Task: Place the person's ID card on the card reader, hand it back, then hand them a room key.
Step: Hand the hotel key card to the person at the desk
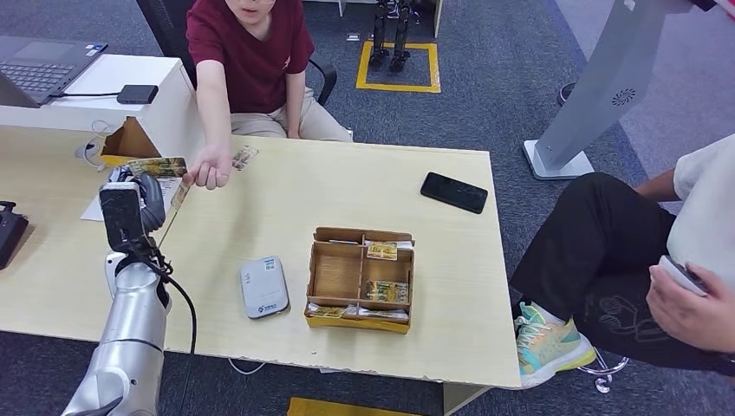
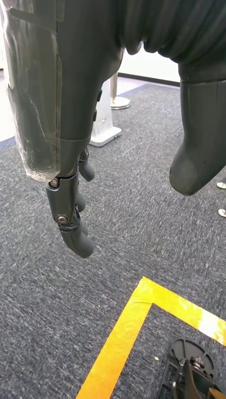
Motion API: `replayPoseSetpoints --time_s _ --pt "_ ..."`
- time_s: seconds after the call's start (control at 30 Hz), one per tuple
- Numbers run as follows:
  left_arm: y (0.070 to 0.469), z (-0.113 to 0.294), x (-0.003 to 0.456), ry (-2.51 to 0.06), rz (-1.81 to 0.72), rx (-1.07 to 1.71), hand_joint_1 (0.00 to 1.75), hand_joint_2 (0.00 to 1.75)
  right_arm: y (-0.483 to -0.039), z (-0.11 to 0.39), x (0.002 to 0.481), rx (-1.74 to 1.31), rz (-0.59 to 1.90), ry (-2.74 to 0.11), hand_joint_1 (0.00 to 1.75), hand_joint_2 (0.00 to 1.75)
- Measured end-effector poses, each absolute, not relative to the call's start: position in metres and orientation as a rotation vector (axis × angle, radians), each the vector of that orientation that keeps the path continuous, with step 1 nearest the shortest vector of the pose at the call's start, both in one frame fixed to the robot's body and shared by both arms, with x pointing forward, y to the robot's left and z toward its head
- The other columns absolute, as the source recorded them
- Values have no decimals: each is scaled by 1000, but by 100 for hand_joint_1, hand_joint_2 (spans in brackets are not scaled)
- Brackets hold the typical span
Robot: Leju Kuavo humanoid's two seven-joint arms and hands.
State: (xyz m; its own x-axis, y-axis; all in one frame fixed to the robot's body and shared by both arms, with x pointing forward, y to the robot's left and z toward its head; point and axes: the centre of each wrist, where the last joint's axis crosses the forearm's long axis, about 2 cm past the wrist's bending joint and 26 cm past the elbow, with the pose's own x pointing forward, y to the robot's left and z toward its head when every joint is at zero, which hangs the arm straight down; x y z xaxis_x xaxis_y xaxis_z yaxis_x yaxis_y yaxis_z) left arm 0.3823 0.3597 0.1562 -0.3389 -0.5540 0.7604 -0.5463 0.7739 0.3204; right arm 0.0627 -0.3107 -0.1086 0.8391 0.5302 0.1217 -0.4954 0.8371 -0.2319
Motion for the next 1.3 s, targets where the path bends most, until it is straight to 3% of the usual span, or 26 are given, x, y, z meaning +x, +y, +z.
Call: replayPoseSetpoints --time_s 0.03,0.3,0.47,0.63,1.03,1.3 --pt "360 156 382 -2010 -13 827 0 175 -311 -109 63 -195 545 -184 0 175" --pt "361 153 382 -1983 6 805 0 175 -311 -109 63 -197 532 -178 0 175" --pt "353 142 374 -1952 -60 506 0 175 -311 -109 61 -199 476 -174 0 175" --pt "326 126 338 -1986 -224 388 0 175 -310 -110 56 -204 420 -164 0 175" --pt "286 126 276 -2126 -444 406 0 175 -307 -110 51 -209 374 -170 0 175" --pt "283 128 267 -2143 -458 401 0 175 -307 -110 51 -208 372 -170 0 175"
